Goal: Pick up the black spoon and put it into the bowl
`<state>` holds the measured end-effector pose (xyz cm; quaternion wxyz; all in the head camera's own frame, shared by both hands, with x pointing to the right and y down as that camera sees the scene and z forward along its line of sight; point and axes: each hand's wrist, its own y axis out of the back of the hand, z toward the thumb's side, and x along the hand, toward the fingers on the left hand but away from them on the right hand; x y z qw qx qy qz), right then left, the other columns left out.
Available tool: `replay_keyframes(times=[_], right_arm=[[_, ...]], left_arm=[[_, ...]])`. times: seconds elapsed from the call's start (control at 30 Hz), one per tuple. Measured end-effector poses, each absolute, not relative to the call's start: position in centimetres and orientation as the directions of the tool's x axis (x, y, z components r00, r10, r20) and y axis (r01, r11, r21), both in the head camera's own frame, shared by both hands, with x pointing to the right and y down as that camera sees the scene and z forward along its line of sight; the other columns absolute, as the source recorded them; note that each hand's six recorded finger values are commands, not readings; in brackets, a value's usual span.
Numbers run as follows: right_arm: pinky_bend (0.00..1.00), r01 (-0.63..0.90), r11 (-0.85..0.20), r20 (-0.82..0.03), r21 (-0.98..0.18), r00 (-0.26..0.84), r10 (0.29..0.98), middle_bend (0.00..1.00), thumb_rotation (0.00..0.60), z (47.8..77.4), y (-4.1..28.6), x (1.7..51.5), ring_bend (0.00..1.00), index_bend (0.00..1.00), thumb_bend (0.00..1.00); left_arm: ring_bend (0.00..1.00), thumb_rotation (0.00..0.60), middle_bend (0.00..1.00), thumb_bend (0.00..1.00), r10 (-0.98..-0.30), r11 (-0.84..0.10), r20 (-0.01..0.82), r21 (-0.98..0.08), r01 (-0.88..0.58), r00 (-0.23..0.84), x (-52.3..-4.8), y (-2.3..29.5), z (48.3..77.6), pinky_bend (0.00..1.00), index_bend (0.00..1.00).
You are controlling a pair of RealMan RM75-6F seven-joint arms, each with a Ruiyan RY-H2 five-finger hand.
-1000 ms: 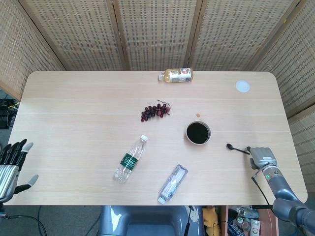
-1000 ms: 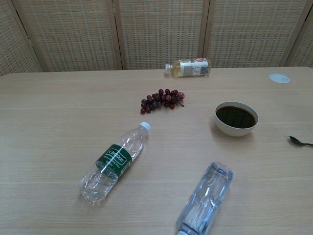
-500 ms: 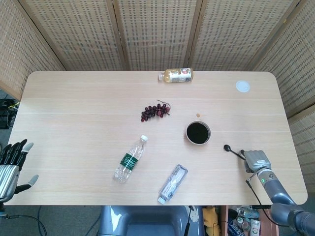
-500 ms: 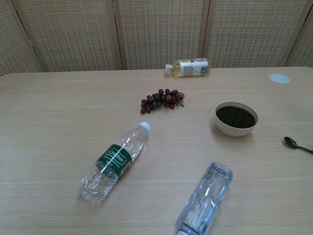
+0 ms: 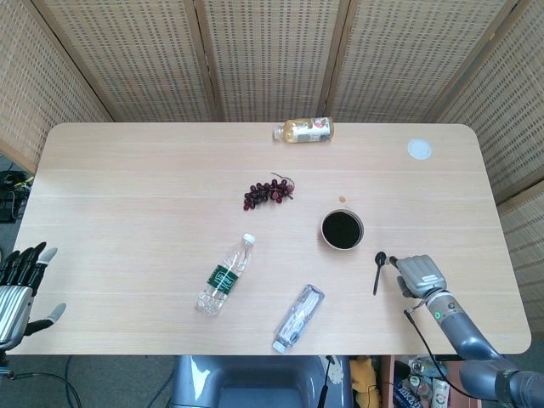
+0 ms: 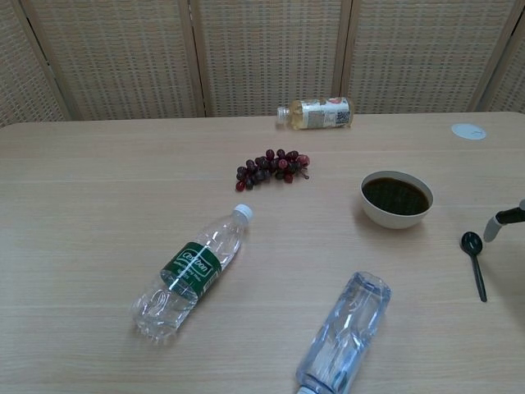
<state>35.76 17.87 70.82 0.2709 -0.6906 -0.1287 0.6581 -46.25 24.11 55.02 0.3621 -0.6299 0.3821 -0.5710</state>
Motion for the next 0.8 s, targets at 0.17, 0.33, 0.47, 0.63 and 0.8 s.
replay_keyframes(times=[0.17, 0.33, 0.47, 0.63, 0.8], right_arm=[[1.00, -0.182, -0.825, -0.845, -0.535, 0.095, 0.527, 0.98, 0.600, 71.5, 17.7, 35.5, 1.00, 0.26, 0.82], [1.00, -0.184, -0.828, -0.848, -0.530, 0.087, 0.524, 0.98, 0.600, 72.1, 17.6, 35.5, 1.00, 0.26, 0.82], [1.00, -0.186, -0.829, -0.849, -0.527, 0.075, 0.523, 0.98, 0.600, 72.7, 17.3, 35.6, 1.00, 0.26, 0.82], [1.00, -0.185, -0.834, -0.852, -0.521, 0.055, 0.520, 0.98, 0.600, 73.4, 16.9, 35.9, 1.00, 0.26, 0.82], [1.00, -0.186, -0.836, -0.854, -0.516, 0.040, 0.518, 0.98, 0.600, 73.8, 16.7, 36.3, 1.00, 0.26, 0.82]], left_arm=[[0.00, 0.600, 0.00, 0.26, -0.894, -0.447, 0.445, -0.892, -0.068, 0.052, -46.4, 24.2, 55.1, 0.00, 0.00], [0.00, 0.600, 0.00, 0.26, -0.892, -0.451, 0.449, -0.890, -0.069, 0.049, -46.6, 24.3, 55.2, 0.00, 0.00], [0.00, 0.600, 0.00, 0.26, -0.892, -0.452, 0.450, -0.889, -0.070, 0.043, -46.8, 24.4, 55.2, 0.00, 0.00], [0.00, 0.600, 0.00, 0.26, -0.891, -0.453, 0.451, -0.889, -0.072, 0.042, -46.9, 24.5, 55.3, 0.00, 0.00], [0.00, 0.600, 0.00, 0.26, -0.891, -0.454, 0.452, -0.888, -0.072, 0.041, -46.9, 24.5, 55.3, 0.00, 0.00]])
